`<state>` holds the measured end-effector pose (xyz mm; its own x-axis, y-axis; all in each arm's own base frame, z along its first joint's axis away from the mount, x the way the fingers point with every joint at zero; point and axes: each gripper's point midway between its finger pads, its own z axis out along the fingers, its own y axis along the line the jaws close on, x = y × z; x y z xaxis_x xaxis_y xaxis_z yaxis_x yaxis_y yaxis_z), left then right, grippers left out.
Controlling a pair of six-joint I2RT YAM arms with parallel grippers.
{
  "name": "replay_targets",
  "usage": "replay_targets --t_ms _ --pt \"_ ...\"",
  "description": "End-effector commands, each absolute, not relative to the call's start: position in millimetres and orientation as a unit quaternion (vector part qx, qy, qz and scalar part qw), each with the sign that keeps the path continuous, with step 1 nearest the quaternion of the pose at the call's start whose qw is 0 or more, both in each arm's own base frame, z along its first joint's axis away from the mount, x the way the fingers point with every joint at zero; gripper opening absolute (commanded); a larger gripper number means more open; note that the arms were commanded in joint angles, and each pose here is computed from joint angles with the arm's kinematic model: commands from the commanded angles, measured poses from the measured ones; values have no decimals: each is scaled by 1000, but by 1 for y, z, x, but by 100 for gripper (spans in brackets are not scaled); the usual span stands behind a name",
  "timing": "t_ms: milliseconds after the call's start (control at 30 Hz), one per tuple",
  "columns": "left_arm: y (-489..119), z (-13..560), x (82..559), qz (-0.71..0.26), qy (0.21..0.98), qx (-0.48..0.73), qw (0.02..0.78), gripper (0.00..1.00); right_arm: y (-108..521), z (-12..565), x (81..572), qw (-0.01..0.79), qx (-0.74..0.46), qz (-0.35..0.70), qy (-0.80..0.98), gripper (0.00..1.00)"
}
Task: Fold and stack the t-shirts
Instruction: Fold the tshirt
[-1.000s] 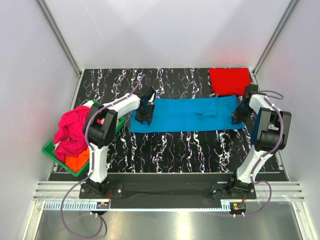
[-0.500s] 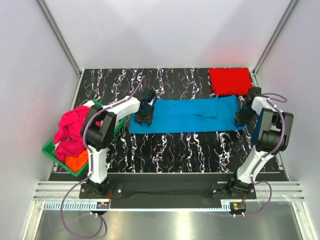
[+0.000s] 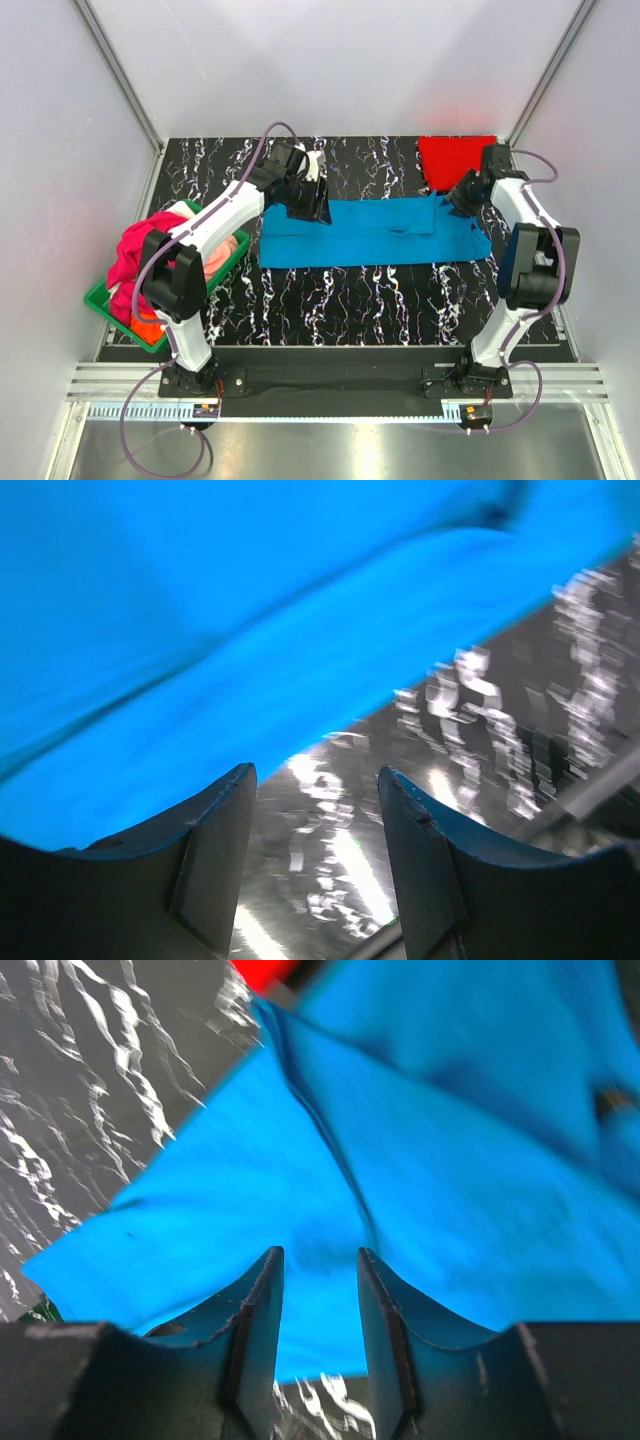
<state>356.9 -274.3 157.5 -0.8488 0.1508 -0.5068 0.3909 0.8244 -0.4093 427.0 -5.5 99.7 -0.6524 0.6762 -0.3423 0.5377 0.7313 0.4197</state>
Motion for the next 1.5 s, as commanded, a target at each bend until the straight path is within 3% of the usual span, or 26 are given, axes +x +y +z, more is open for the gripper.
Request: replay_targets --t_ms 0,333,733,1300,1400,1467 --pt "-310 176 336 -368 892 176 196 57 4 106 462 265 295 182 900 43" --pt "-301 186 316 -377 882 202 197 58 25 66 424 207 353 180 895 45" --pt "-285 164 311 -346 896 203 190 58 24 77 416 255 419 188 851 47" --pt "-283 163 312 -340 898 203 195 58 38 56 407 224 446 182 847 47" --pt "-282 162 312 -339 898 203 194 58 39 55 408 221 450 181 846 44" --pt "-282 162 312 -339 898 204 194 58 39 55 409 223 454 180 843 35"
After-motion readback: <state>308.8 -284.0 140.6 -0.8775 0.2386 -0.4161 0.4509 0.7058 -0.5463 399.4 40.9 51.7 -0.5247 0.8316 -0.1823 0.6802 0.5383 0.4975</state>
